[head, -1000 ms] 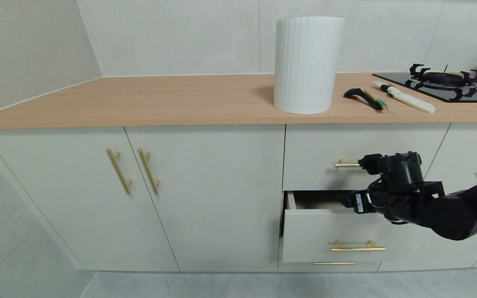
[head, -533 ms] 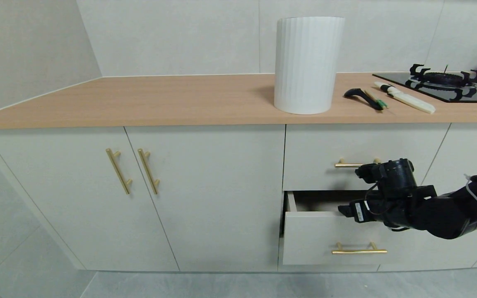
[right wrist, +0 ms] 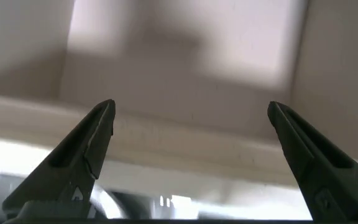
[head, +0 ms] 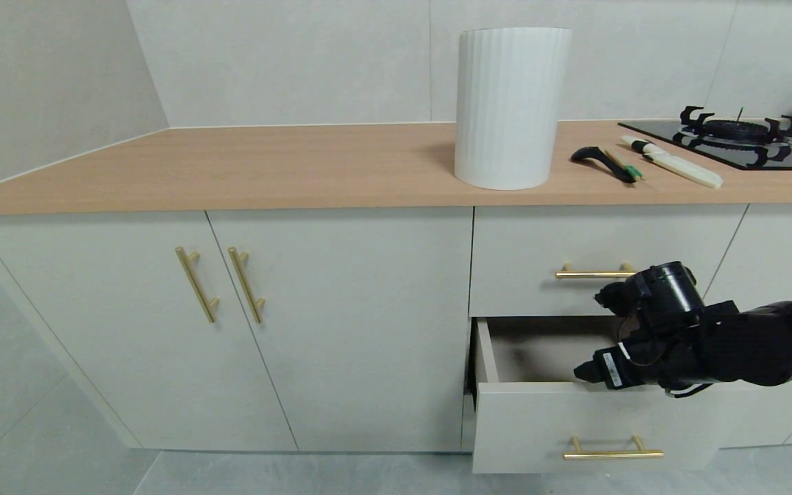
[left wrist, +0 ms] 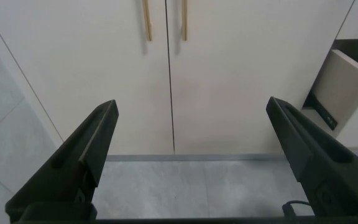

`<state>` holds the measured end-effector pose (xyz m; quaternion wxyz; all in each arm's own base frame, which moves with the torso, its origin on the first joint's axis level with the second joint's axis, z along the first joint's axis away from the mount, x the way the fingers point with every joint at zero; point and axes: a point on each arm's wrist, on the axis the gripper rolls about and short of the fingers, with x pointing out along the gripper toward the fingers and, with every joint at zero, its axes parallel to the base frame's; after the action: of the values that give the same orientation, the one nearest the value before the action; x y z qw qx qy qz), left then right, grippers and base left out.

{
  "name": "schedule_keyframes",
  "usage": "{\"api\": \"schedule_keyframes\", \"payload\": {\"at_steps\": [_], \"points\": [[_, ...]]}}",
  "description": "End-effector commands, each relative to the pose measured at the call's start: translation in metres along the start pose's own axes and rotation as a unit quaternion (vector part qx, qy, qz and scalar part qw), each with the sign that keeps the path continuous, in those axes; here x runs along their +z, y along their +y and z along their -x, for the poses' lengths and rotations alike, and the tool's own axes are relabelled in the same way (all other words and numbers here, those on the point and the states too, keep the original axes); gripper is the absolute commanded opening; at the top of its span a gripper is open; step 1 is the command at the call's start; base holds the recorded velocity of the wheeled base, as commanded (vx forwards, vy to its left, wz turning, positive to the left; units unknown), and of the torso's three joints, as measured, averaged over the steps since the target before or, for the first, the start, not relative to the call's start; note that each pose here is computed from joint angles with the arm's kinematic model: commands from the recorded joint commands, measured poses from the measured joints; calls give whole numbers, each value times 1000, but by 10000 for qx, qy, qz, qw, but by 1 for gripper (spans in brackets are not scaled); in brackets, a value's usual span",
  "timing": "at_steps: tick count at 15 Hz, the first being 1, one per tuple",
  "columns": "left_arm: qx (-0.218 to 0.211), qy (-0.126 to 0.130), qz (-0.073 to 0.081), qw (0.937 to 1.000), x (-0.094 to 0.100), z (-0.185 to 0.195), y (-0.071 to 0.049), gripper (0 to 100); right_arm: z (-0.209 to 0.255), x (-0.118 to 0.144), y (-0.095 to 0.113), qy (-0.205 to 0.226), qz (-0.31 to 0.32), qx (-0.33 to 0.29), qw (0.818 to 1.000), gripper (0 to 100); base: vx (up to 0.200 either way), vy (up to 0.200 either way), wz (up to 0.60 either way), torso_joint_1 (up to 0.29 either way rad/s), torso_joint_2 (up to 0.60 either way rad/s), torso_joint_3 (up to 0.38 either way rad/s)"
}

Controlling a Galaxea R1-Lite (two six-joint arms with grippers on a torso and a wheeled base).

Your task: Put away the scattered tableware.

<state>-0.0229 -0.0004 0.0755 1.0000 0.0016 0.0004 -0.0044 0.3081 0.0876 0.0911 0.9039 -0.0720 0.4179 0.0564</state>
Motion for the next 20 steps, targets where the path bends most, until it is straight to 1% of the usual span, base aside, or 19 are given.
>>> {"api": "schedule_keyframes", "payload": {"at_steps": [1,2,3,5,7,8,9,11,13,16,20], "points": [[-2,11,1,10000,0,0,0,100,15,5,1,-83,39,38,10000,100,0,0,0,0,0,0],[-2,11,1,10000,0,0,0,100,18,1,1,136,223,35,9997,100,0,0,0,0,0,0],[5,3,1,10000,0,0,0,100,18,-1,1,249,293,33,9993,100,0,0,0,0,0,0],[-2,3,1,10000,0,0,0,100,19,-5,1,423,340,33,9985,100,0,0,0,0,0,0],[-2,11,1,10000,0,0,0,100,25,-8,1,626,568,45,9964,100,0,0,0,0,0,0],[5,11,1,10000,0,0,0,100,26,-8,1,633,576,45,9963,100,0,0,0,0,0,0],[-2,3,1,10000,0,0,0,100,31,-13,0,941,756,64,9927,100,0,0,0,0,0,0],[-10,11,1,10000,0,0,0,100,35,-19,0,1194,994,96,9878,100,0,0,0,0,0,0],[-10,11,1,10000,0,0,0,100,45,-24,6,1436,1185,178,9823,100,0,0,0,0,0,0],[-2,3,1,10000,0,0,0,100,60,-36,16,1954,1596,324,9671,100,0,0,0,0,0,0],[-2,11,1,10000,0,0,0,100,80,-55,34,2638,2257,530,9363,100,0,0,0,0,0,0]]}}
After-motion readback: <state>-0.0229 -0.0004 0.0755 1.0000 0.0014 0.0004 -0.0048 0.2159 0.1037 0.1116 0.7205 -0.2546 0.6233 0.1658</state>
